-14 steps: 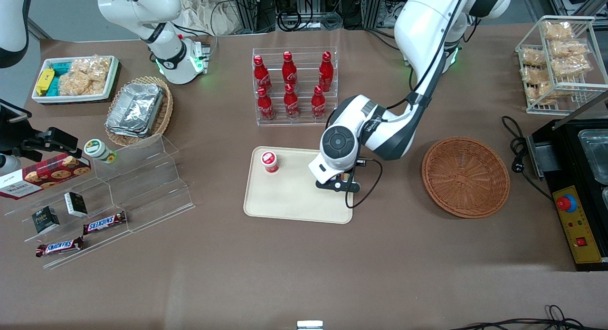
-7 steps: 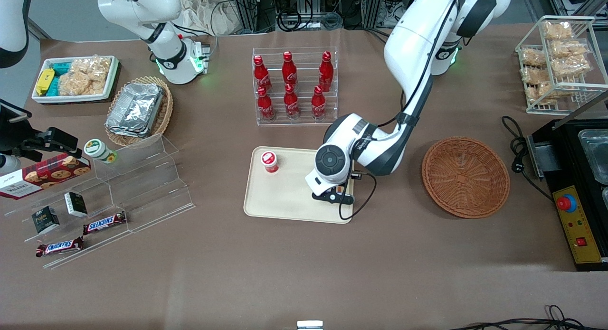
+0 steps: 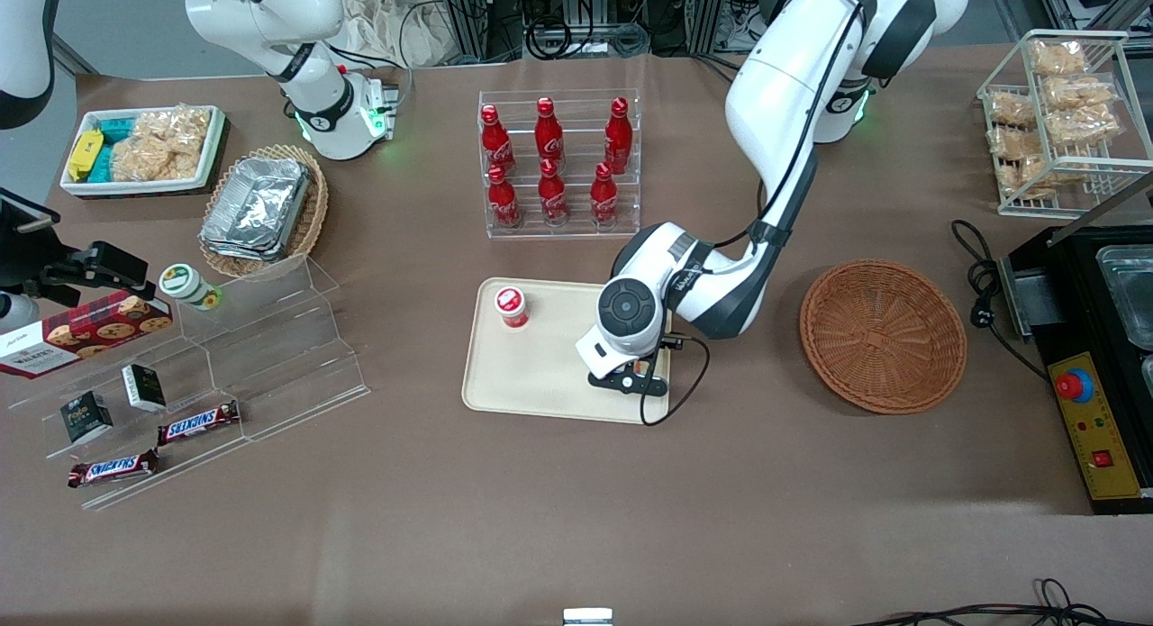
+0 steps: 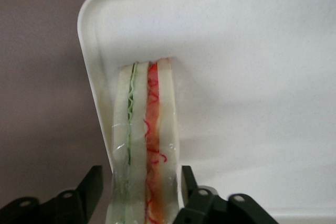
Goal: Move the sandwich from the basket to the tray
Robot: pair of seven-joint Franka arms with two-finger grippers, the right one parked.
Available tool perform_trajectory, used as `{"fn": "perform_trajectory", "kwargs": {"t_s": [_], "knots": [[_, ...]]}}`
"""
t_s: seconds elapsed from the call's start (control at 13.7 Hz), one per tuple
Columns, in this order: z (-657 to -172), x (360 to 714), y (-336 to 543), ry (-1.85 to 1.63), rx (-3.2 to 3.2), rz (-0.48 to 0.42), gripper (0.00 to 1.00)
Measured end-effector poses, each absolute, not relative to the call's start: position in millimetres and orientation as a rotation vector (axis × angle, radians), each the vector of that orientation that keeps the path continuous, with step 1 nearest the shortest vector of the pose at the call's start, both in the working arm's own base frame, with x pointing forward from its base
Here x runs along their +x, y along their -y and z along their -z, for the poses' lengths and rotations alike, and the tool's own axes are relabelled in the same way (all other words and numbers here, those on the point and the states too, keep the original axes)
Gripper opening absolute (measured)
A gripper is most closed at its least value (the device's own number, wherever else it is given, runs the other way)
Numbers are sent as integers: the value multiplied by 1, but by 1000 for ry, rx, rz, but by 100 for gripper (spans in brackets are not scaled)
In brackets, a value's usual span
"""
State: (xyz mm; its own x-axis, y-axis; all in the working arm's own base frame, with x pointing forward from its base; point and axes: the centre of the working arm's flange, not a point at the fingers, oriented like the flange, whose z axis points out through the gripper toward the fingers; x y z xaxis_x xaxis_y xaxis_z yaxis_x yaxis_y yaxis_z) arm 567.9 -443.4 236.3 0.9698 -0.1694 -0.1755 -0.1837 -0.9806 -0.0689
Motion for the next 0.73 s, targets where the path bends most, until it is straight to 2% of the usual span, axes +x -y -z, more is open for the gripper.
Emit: {"fn": "perform_trajectory", "kwargs": {"t_s": [0.15, 0.22, 0.36, 0.73], "knots": [[-252, 571, 446, -226, -3052, -225, 94], [-264, 573, 447, -191, -3065, -200, 100], [-300, 580, 441, -88, -3091, -146, 100], [-415, 591, 387, 138, -3080, -90, 100]]}}
